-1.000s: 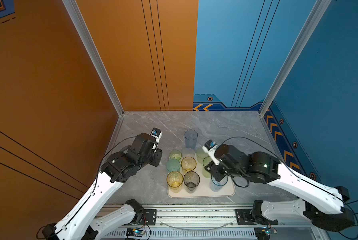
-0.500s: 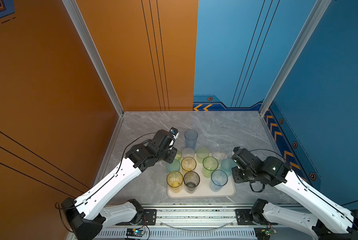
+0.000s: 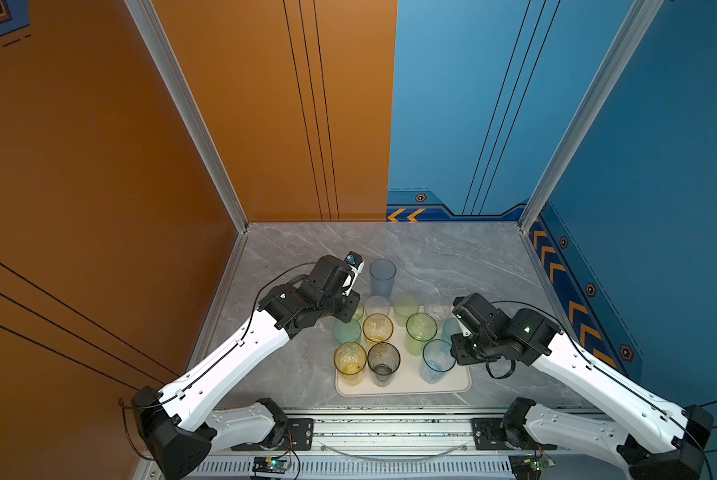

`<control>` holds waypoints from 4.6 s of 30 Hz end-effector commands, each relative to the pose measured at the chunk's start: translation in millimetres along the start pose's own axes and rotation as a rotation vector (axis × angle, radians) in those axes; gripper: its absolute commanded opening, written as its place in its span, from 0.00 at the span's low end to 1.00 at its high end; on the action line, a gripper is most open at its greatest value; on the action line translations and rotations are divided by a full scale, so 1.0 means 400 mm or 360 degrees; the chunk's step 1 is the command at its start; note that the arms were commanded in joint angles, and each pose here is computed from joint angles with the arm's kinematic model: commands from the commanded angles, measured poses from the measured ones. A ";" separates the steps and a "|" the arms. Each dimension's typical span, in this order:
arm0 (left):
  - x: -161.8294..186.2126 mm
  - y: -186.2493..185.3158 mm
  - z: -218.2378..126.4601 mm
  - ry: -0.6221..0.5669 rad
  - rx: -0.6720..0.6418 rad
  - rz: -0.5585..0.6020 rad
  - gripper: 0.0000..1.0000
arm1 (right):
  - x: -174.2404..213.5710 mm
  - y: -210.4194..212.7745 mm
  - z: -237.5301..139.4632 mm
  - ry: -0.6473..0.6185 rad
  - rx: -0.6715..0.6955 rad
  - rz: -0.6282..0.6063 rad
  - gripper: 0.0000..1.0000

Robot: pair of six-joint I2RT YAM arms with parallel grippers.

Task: Place the glasses into the tray

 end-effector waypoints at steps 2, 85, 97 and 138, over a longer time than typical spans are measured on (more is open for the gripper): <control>-0.011 0.005 -0.003 -0.0032 0.0033 0.0003 0.16 | 0.002 -0.001 0.026 0.0058 0.0016 -0.0017 0.22; -0.009 0.037 -0.009 -0.0017 0.0010 -0.0035 0.16 | 0.023 -0.084 0.024 0.0072 0.0323 0.0007 0.22; -0.006 0.038 -0.006 -0.0008 -0.0003 -0.0038 0.17 | 0.018 -0.082 0.000 0.0015 0.0291 0.0013 0.30; -0.212 0.170 0.288 0.0150 0.0205 -0.0286 0.18 | -0.250 -0.071 -0.233 -0.0724 0.0109 0.0060 0.46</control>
Point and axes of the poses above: each gripper's point midway between its finger pads, its own z axis out along the fingers, its own y axis along the line the jaws close on, x = y × z, the point moved 9 cm from there along -z, back along the fingers, and after that the axes turned 6 degrees about z, right-handed, at the moved point
